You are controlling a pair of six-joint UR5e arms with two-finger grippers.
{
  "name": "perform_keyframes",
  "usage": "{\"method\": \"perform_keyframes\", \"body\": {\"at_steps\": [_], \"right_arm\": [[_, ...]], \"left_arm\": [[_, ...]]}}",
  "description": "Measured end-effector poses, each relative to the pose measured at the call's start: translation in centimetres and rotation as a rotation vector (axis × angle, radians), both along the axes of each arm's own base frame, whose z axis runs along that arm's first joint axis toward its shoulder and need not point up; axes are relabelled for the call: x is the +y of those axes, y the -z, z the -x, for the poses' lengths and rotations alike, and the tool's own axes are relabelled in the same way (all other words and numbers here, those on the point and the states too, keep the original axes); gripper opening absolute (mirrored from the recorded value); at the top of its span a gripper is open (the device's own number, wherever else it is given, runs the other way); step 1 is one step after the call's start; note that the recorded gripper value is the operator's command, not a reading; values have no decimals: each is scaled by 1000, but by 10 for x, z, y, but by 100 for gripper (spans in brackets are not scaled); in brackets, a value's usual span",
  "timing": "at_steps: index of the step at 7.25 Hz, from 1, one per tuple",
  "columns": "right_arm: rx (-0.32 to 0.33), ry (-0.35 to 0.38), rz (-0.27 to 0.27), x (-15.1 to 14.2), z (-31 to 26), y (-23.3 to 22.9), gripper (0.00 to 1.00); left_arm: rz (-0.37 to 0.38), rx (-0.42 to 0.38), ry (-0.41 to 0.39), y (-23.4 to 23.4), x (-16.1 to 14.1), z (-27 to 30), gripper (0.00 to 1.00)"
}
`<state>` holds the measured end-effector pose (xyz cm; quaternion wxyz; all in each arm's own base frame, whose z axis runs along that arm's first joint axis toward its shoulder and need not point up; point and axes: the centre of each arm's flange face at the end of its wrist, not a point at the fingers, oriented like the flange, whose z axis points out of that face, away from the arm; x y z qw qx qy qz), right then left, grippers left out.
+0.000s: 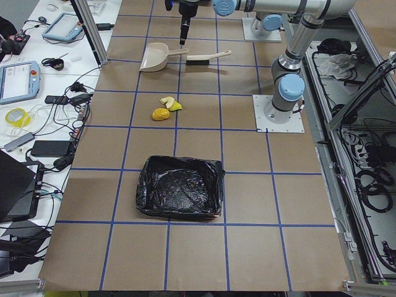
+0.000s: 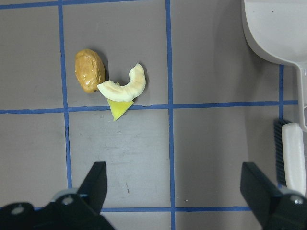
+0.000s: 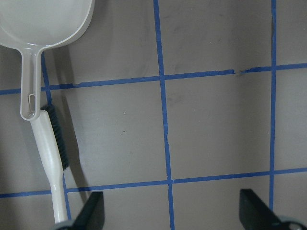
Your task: Sweep and dump trash in nearest bin
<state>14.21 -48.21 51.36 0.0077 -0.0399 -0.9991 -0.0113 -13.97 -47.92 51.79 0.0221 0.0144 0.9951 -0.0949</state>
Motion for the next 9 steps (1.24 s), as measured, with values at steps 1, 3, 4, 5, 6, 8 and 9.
{"method": "perform_keyframes", "body": {"at_steps": [1,3,4,5,6,8,9], "right_arm": [[1,0,-1,0,0,1,100],[1,-1,-6,0,0,3,100],[2,-3,-8,0,0,5,100],[1,-8,-11,0,0,6,100],[-1,-11,-19,1,0,11,100],[2,-15,-37,2,-1,21,100],[-2,-19,-43,3,-3,24,100]], "left_arm": [[-14,1,-2,-1,3,0,100],[-58,2,0,1,9,0,100],[-77,2,1,1,12,0,100],[-84,2,3,0,13,-1,100],[-83,2,4,-2,14,-1,100],[-76,1,4,-6,14,-3,100],[-77,1,4,-6,14,-3,100]]}}
